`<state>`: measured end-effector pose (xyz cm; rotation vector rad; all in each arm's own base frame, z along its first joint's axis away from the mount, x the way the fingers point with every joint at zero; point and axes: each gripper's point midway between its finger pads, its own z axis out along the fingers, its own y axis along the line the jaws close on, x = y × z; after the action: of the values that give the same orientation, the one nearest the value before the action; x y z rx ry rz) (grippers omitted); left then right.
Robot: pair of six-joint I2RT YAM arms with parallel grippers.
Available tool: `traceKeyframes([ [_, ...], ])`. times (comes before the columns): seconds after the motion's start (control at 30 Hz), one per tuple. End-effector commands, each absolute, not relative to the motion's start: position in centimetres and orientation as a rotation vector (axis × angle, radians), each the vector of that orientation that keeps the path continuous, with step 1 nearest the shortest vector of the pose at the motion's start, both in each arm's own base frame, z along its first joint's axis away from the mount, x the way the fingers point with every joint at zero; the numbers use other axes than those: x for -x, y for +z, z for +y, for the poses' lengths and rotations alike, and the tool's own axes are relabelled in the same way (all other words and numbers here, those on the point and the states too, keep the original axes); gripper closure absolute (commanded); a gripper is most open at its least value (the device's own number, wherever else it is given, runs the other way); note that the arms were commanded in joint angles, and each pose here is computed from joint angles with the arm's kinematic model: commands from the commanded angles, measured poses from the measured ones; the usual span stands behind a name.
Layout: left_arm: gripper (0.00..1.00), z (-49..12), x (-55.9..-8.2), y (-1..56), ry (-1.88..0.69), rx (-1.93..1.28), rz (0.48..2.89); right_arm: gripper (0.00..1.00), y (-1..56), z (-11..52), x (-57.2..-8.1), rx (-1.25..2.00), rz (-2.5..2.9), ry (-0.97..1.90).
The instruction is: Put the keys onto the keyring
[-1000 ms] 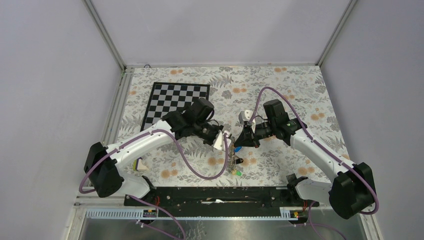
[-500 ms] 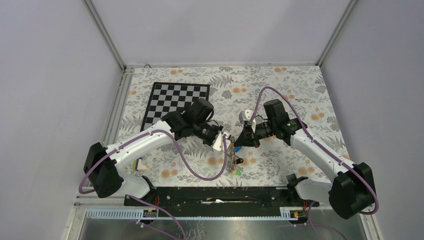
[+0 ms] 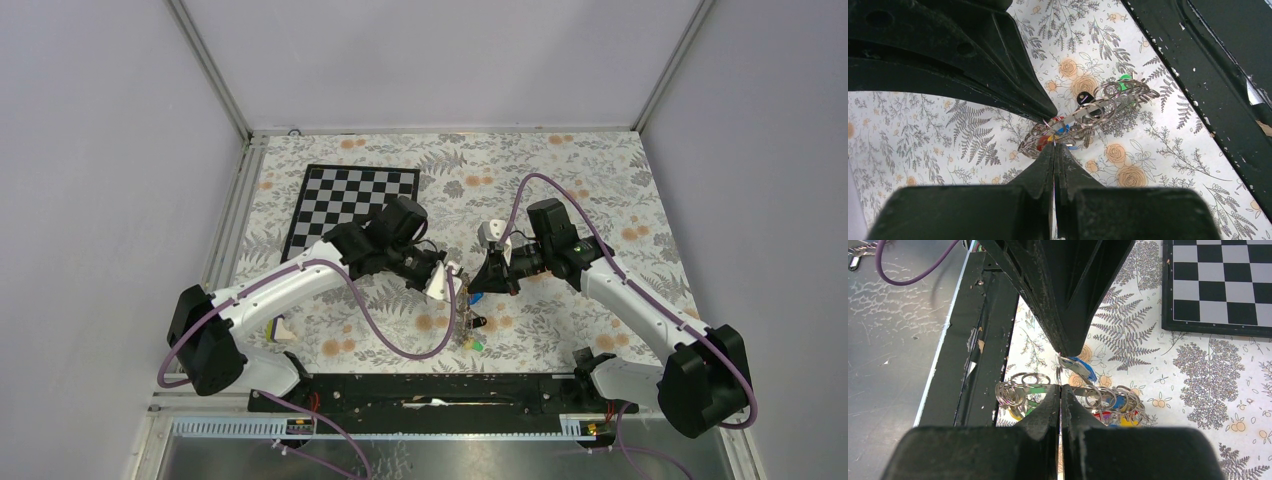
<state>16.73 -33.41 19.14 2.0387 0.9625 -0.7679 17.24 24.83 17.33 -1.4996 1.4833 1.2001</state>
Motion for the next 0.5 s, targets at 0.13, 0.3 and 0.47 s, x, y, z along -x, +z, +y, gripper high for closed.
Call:
traceKeyframes([
  [0.13, 1.00, -34.79, -17.02, 21.71, -0.790, -1.991, 0.884, 1.00, 18.30, 25.23, -17.36, 1.495, 1.415, 1.231],
  [0.3, 1.00, -35.04, -17.04, 21.68, -0.798, -1.993, 0.884, 1.00, 18.27, 25.26, -17.37, 1.494, 1.417, 1.235],
  [0.47, 1.00, -34.78, -16.82, 21.26, -0.797, -2.001, 0.881, 1.00, 18.43, 25.27, -17.36, 1.494, 1.413, 1.233],
])
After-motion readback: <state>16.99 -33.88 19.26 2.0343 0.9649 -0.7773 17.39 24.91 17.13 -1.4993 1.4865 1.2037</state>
